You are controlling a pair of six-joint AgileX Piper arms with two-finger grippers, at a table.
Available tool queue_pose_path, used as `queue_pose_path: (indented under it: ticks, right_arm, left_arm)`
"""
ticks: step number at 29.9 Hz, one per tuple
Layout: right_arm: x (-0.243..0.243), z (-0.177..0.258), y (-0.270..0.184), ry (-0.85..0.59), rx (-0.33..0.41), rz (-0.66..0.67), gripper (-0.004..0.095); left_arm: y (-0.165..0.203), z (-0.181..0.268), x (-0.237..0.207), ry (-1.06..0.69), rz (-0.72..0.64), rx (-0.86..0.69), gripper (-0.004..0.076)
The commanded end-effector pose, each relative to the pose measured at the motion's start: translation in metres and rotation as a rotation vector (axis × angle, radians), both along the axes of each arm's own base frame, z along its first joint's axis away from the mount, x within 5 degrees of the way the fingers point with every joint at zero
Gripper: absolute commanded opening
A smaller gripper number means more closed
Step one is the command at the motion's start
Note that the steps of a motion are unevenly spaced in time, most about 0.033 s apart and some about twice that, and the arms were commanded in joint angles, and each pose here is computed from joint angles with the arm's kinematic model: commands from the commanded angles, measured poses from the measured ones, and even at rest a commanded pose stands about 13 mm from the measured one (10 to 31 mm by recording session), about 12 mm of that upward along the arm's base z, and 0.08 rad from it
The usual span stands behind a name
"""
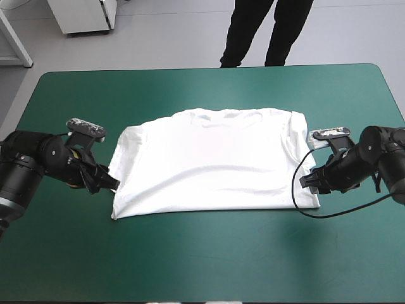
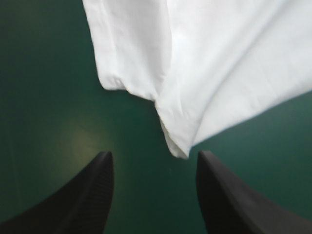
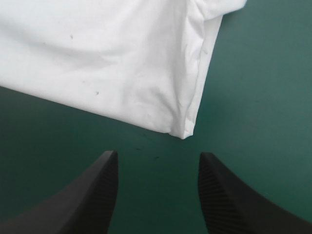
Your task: Fold the cloth
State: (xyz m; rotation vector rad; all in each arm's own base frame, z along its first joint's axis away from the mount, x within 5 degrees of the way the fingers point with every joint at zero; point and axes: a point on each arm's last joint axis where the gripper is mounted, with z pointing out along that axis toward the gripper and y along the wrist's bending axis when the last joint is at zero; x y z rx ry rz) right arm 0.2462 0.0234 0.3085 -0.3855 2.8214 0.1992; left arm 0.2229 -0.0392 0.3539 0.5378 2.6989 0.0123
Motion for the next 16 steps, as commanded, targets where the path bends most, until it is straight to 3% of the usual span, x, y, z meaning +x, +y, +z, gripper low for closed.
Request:
queue_pose_path:
  ticks: [1,8,16]
  right_arm:
    - [-0.005,0.036,0.001,-0.15,0.043,-0.018,0.0508]
    - [0.003,0.079,0.005,-0.313,0.092,-0.022,0.0508]
    - [0.013,0.084,0.006,-0.324,0.102,-0.02,0.0508]
  left_arm:
    - [0.001,0.034,0.009,-0.208,0.033,-0.013,0.0388]
    - [0.007,0.009,0.071,-0.203,0.104,-0.003,0.0389]
    - [0.012,-0.041,0.12,-0.09,0.112,-0.06,0.0391]
